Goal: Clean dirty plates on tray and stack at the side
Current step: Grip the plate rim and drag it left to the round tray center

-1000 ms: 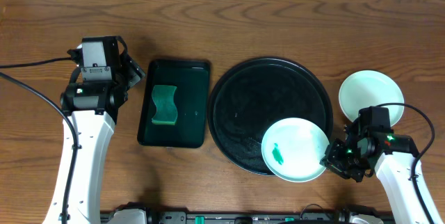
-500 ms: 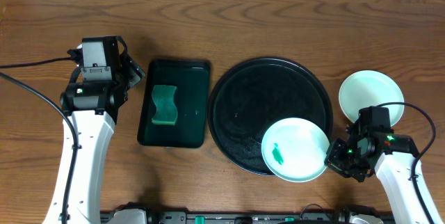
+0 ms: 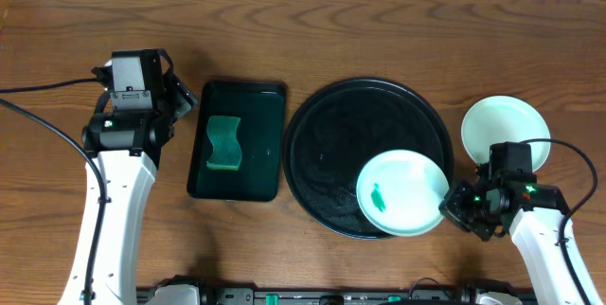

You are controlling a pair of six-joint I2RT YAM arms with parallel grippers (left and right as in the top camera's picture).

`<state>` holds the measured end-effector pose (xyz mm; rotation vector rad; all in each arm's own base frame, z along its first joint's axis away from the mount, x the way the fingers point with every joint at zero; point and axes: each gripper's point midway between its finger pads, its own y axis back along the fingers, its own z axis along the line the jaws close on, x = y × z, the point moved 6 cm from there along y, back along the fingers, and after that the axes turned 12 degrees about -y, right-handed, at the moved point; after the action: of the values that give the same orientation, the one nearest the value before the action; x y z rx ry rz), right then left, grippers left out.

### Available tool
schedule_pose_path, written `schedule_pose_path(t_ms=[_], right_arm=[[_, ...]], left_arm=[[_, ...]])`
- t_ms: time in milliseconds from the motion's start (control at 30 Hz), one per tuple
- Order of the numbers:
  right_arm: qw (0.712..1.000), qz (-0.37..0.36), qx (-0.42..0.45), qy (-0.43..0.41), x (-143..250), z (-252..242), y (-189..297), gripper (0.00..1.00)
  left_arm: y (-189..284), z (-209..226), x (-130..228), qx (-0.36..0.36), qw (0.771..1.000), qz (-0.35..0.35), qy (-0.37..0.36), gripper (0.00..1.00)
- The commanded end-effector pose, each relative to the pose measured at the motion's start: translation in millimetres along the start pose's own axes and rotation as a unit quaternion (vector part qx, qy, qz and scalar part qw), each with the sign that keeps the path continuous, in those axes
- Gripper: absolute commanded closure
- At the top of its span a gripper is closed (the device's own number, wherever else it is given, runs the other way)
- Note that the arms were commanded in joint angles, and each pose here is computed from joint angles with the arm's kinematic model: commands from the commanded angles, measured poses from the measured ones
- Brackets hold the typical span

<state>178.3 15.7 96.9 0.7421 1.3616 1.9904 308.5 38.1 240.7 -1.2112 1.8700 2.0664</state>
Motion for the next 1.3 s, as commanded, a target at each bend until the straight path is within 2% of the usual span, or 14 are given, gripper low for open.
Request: schedule_pose_path(t_ms=[0,267,467,800,1100,1167,1267], right_arm=[[0.998,0.019,-0.042,-0.036,2,11,0,0.98],[0.989,-0.001,-0.076,-0.125,-8,24,0,0.98],[0.987,-0.020,-0.104,-0.118,-7,48,-5,0.98],[0.988,-0.088,-0.056,-0.114,11,70,-34,0.98],[0.991,-0.085,-0.039,-0.090,20,81,-64,0.98],[0.992,-0.085,-0.031,-0.091,19,79,-68,0.91],[0.995,-0.084,-0.023,-0.058,19,78,-70,0.68]], left_arm=[[2,2,-4,-0.003,1.000,-0.006,0.007,0.18],[2,2,-4,-0.003,1.000,-0.006,0.007,0.18],[2,2,-4,-0.003,1.000,-0.006,0.007,0.18],[2,2,-4,-0.003,1.000,-0.006,0.007,0.18],[2,2,-4,-0.003,1.000,-0.006,0.007,0.18],[2,2,-4,-0.003,1.000,-0.006,0.007,0.18],[2,2,-4,-0.003,1.000,-0.006,0.007,0.18]])
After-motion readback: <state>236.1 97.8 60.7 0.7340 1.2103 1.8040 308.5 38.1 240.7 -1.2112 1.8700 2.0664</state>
